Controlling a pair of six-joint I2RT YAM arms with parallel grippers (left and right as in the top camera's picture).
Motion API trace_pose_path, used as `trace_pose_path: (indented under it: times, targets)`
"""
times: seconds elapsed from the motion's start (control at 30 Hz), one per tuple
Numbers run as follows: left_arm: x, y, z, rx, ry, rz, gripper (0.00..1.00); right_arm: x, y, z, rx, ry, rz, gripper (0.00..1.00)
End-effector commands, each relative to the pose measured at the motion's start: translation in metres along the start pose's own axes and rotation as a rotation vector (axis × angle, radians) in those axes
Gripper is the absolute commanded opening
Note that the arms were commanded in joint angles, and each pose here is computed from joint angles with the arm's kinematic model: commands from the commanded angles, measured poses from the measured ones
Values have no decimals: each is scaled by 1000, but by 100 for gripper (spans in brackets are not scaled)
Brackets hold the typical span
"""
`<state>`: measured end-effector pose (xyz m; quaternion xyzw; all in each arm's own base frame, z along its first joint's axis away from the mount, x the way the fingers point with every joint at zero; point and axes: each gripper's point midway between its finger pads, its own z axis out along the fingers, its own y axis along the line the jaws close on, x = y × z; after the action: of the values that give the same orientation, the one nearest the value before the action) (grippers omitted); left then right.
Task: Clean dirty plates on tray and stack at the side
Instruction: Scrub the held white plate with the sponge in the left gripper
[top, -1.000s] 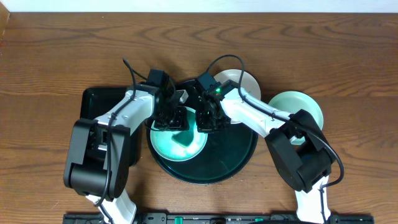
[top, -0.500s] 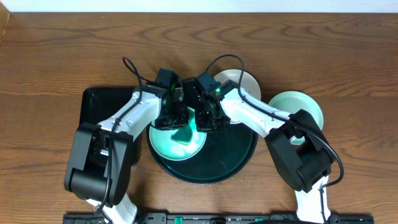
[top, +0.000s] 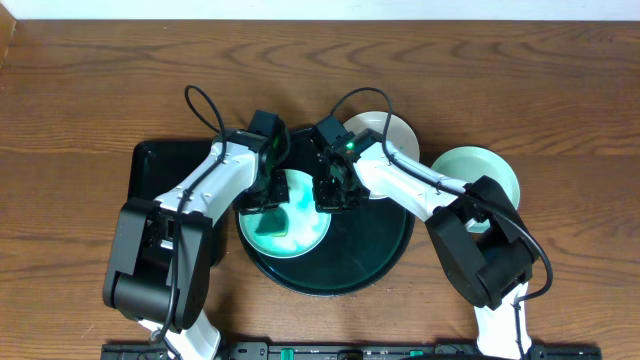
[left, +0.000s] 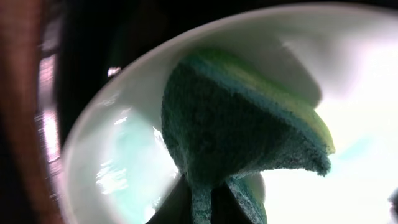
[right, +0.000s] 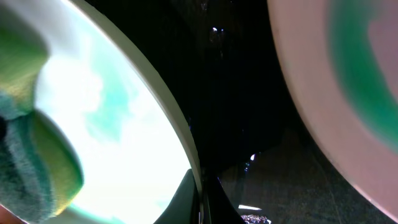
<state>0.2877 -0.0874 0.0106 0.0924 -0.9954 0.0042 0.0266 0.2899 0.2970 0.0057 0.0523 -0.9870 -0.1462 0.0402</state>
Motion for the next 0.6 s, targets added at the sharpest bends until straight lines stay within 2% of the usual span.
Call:
trace_pose_path:
  times: [0.0,0.17,0.3,0.4,0.57]
  targets:
    - [23,64,18,-281,92,-42,7,-2,-5,3,14,2,-3,1]
    - [41,63,13,-261,185,45,7,-3,-4,3,13,0,-4,1]
    - [61,20,14,27,299,241,7,-3,-4,3,12,-1,-4,1]
    - [68,-8,10,214,316,337,7,-3,-4,3,13,0,-4,1]
    - [56,-42,5,398,256,353,7,-3,-4,3,12,-1,-4,1]
